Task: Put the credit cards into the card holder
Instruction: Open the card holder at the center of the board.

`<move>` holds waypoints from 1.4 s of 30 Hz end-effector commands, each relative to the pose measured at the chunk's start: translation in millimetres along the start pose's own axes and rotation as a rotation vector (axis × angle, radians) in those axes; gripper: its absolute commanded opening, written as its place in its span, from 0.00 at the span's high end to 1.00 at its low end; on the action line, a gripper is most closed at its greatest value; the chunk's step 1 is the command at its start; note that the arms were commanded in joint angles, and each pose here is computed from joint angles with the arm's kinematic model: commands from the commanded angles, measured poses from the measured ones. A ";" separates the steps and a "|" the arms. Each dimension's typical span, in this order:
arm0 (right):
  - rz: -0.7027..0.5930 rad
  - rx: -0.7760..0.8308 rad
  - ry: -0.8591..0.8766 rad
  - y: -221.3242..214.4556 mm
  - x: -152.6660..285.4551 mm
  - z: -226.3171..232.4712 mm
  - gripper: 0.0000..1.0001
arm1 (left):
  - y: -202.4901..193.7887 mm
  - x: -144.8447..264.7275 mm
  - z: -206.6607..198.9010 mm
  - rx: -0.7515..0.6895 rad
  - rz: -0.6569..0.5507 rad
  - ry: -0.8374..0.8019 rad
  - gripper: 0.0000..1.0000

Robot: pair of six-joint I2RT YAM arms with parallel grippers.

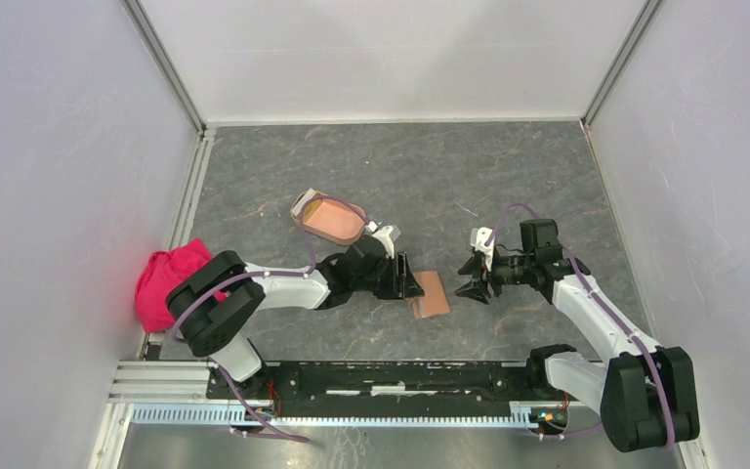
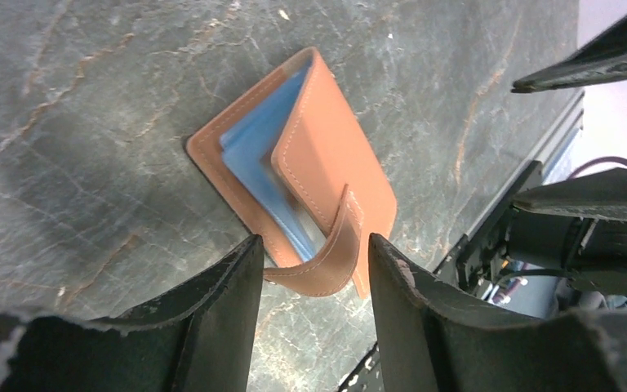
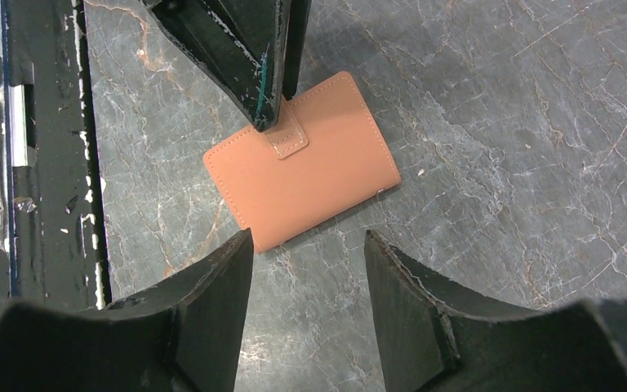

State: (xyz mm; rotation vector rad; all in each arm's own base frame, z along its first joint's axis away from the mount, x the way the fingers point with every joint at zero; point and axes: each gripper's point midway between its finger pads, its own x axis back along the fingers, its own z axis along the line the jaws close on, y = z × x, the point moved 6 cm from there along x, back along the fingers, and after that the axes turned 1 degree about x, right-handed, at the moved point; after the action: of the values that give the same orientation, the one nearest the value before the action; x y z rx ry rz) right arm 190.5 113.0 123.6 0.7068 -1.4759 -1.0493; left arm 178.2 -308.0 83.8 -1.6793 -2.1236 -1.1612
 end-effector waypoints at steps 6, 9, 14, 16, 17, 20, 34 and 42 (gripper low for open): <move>-0.036 0.064 0.029 16.6 1.9 -1.8 0.41 | 19.3 1.4 -44.4 0.007 -0.028 -0.250 0.46; -0.037 0.069 0.025 17.3 2.6 -1.7 0.41 | 20.2 -1.7 -52.5 0.041 -0.019 -0.312 0.48; -0.029 0.069 0.000 18.6 3.6 -4.8 0.41 | 25.0 -2.4 -66.1 0.080 -0.022 -0.404 0.48; -0.027 0.066 -0.007 19.8 4.2 -6.1 0.40 | 26.5 -5.3 -70.5 0.094 -0.017 -0.438 0.48; -0.026 0.069 -0.012 21.1 4.9 -6.8 0.39 | 27.3 -6.4 -73.2 0.102 -0.014 -0.459 0.47; -0.023 0.078 -0.023 23.4 7.1 -7.5 0.38 | 28.9 -12.5 -76.8 0.122 -0.008 -0.488 0.45; -0.019 0.077 -0.030 26.2 17.1 -6.1 0.27 | 40.8 -39.7 -76.0 0.216 -0.057 -0.491 0.40; 0.035 -0.022 -0.113 11.0 14.0 -18.4 0.27 | 45.0 -59.3 -66.2 0.253 -0.084 -0.425 0.39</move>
State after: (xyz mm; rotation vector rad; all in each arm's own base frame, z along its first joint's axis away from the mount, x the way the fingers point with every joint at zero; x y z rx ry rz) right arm 193.5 105.2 138.8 0.6893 -1.5153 -1.0488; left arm 205.7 -385.5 108.0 -1.9095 -2.4135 -0.5888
